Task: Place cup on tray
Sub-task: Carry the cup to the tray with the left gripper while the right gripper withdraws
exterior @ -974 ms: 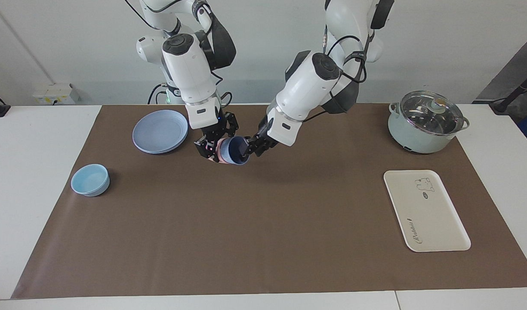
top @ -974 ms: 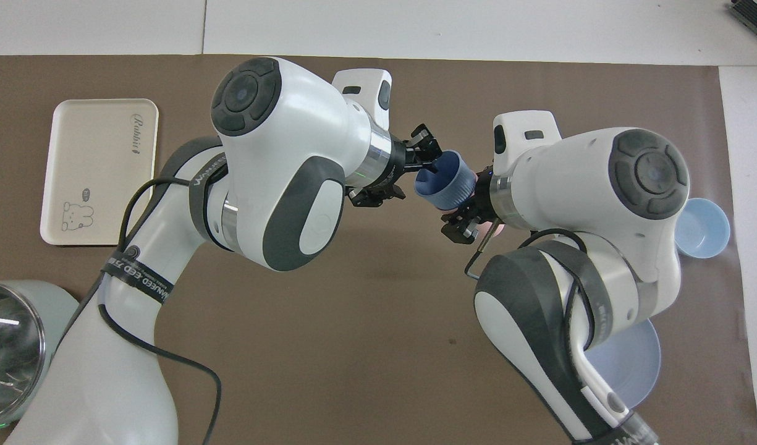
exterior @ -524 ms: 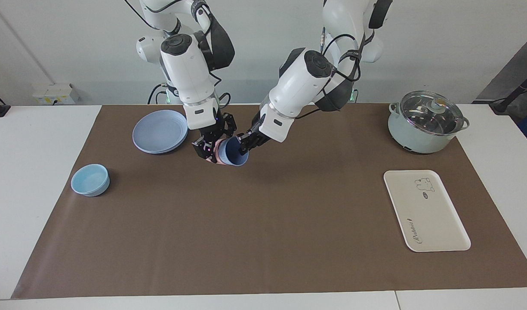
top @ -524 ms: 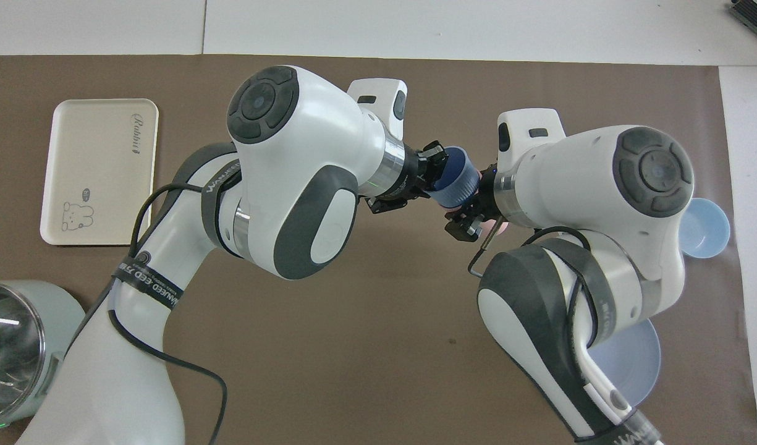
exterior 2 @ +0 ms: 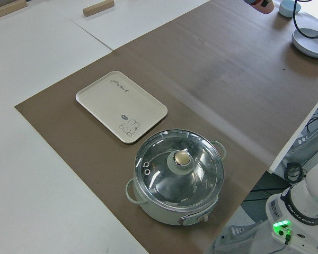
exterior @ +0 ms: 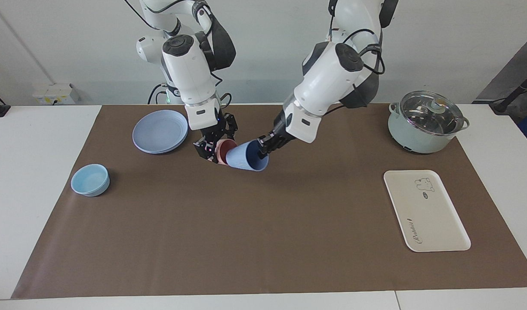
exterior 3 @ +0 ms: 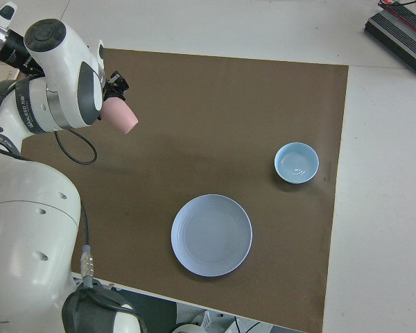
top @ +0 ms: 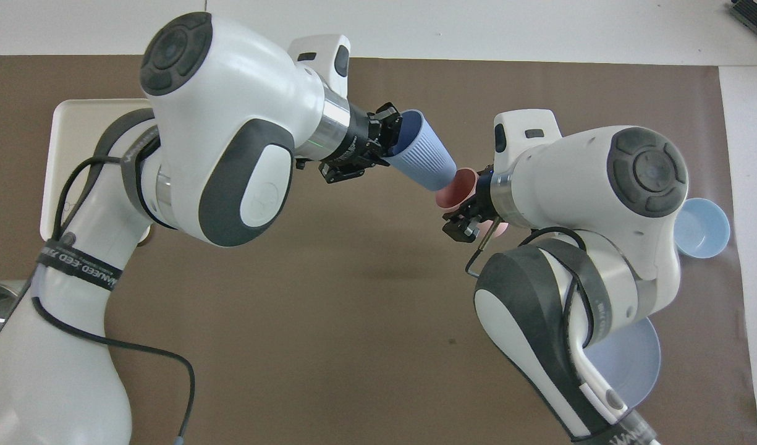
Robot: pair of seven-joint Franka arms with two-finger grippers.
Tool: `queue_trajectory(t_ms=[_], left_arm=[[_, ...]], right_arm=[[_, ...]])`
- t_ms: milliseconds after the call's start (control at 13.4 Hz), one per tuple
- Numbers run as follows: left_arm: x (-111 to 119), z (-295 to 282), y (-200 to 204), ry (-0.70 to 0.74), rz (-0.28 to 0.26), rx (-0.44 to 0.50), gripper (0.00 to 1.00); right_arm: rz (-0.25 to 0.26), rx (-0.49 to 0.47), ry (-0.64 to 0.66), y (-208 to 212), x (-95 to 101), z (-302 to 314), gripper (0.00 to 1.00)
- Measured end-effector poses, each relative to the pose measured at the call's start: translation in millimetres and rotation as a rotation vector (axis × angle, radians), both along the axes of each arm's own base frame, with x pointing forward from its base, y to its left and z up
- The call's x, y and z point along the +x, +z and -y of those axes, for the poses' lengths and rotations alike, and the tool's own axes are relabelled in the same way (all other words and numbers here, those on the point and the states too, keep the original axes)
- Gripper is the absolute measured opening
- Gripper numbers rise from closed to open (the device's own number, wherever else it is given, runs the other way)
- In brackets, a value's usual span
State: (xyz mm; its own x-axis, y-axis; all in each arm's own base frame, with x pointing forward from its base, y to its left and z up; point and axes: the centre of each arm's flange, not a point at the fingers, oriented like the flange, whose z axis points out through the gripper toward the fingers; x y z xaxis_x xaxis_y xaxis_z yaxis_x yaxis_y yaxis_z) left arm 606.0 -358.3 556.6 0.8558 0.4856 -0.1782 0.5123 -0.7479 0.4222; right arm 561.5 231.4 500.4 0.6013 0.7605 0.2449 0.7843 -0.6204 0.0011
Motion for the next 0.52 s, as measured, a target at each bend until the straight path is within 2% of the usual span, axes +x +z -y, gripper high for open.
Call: queue_trajectory(t_ms=[300, 449, 524], left_arm=[[53, -118, 17, 0.04, 0.159, 0.194, 0.07], [74, -197, 24, 0.004, 0.224, 0.277, 0.07], [83, -243, 24, -0.029, 0.25, 0.308, 0.07]], right_arm=[[0.008, 0.002, -0.015, 3, 4.1, 8, 0.84], [0.045, 0.006, -0.008, 8, 15.8, 32, 0.84], [0.071, 0.037, -0.002, 10, 24.6, 52, 0.84]])
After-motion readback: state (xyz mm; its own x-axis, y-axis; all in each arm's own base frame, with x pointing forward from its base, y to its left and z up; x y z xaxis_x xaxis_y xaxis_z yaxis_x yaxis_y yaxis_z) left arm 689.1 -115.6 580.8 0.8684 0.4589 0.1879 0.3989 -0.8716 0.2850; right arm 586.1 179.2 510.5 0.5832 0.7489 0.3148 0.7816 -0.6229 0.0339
